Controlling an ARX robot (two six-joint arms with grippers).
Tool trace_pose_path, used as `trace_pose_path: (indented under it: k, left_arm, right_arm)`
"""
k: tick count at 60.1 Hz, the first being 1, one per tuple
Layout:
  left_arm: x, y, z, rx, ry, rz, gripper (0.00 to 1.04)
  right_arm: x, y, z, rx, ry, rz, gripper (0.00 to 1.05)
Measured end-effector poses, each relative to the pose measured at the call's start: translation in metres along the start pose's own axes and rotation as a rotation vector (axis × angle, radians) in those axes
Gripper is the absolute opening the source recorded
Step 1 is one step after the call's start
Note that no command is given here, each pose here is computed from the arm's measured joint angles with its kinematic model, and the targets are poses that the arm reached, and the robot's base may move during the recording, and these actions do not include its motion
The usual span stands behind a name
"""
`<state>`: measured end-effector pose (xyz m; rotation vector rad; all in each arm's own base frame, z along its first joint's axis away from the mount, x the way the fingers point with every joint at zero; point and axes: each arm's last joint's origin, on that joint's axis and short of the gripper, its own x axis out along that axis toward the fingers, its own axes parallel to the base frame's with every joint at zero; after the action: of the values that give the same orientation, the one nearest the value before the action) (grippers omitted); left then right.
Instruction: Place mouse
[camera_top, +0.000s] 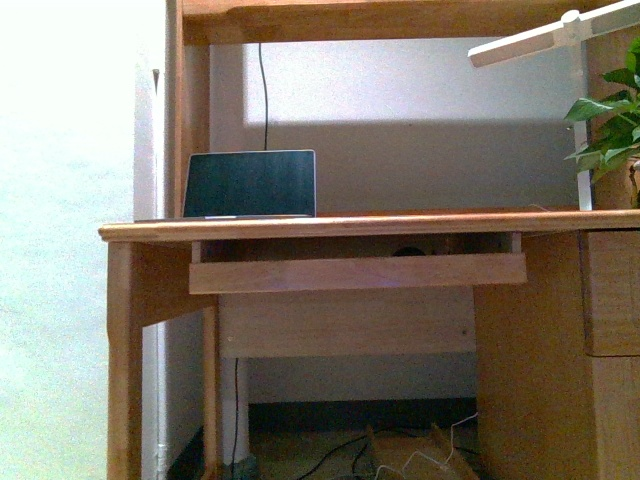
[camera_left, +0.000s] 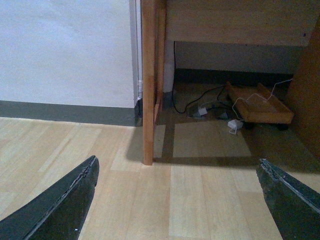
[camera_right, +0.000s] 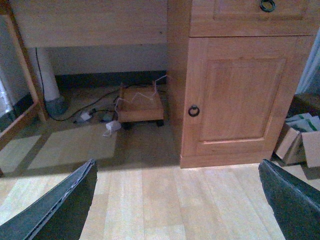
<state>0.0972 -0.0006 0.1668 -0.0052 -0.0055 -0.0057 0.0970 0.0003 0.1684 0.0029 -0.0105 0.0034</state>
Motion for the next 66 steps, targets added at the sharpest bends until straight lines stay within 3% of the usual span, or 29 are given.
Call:
trace_pose_path:
  k: [66]
  left_arm:
    - [0.0000, 0.0000, 0.0001, 0.000, -0.001, 0.000, 0.97]
  right_arm:
    - [0.0000, 0.0000, 0.0000, 0.000, 0.000, 0.000, 0.97]
